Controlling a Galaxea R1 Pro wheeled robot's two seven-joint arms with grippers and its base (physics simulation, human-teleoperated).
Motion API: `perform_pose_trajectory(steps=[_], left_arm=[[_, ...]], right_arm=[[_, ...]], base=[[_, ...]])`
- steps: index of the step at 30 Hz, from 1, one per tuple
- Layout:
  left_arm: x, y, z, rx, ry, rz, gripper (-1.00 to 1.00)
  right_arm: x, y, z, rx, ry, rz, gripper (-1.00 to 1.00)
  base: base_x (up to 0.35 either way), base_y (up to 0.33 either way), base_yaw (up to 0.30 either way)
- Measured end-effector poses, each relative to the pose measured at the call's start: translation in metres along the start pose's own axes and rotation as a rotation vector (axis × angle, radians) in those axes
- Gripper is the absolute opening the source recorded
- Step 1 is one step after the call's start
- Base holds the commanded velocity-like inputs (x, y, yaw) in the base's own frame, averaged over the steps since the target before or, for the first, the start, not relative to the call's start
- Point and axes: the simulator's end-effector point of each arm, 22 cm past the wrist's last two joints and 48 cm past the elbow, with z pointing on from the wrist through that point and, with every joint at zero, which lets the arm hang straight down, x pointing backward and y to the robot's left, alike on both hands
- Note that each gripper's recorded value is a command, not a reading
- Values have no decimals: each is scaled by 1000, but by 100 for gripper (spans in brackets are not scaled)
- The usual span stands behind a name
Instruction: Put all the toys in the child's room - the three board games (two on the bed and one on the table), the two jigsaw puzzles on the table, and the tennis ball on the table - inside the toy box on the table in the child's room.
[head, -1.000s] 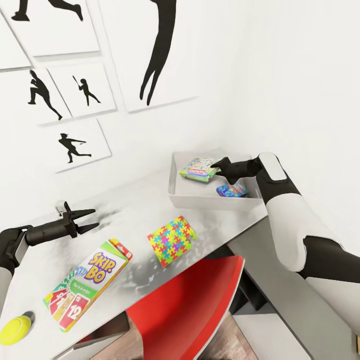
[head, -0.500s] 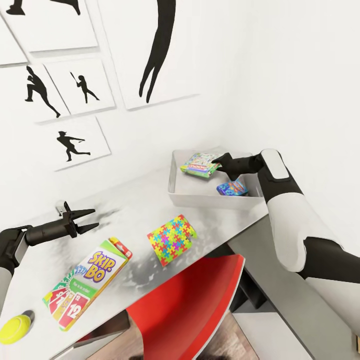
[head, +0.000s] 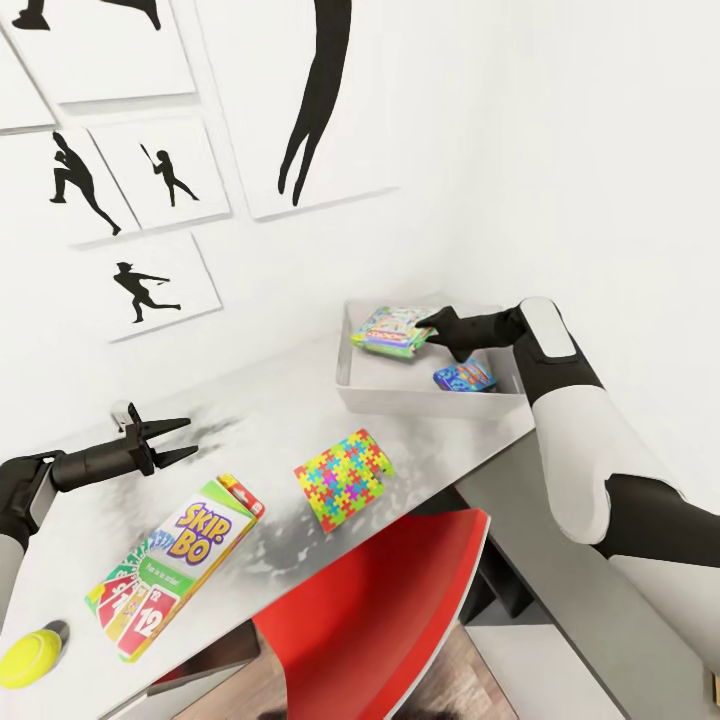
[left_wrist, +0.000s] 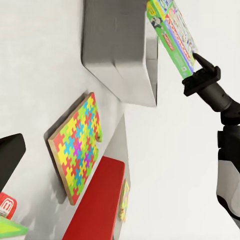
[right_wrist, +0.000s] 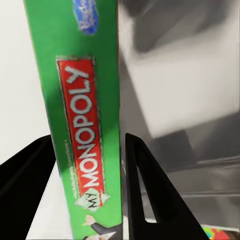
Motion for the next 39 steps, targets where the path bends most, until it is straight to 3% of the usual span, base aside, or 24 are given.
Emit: perform_pose_trajectory(steps=[4,13,39], left_arm=[[0,0,0,0,0,0,100],[0,0,0,-2,1,0,100],[0,0,0,-1,1,0,100]], right_arm=[[2,8,0,-32,7,-10,-100],[9,8,4,-4,17,-72,-100],[10,5,6,7,17,-77,-100]], base=[[0,0,0],[0,0,0],[0,0,0]])
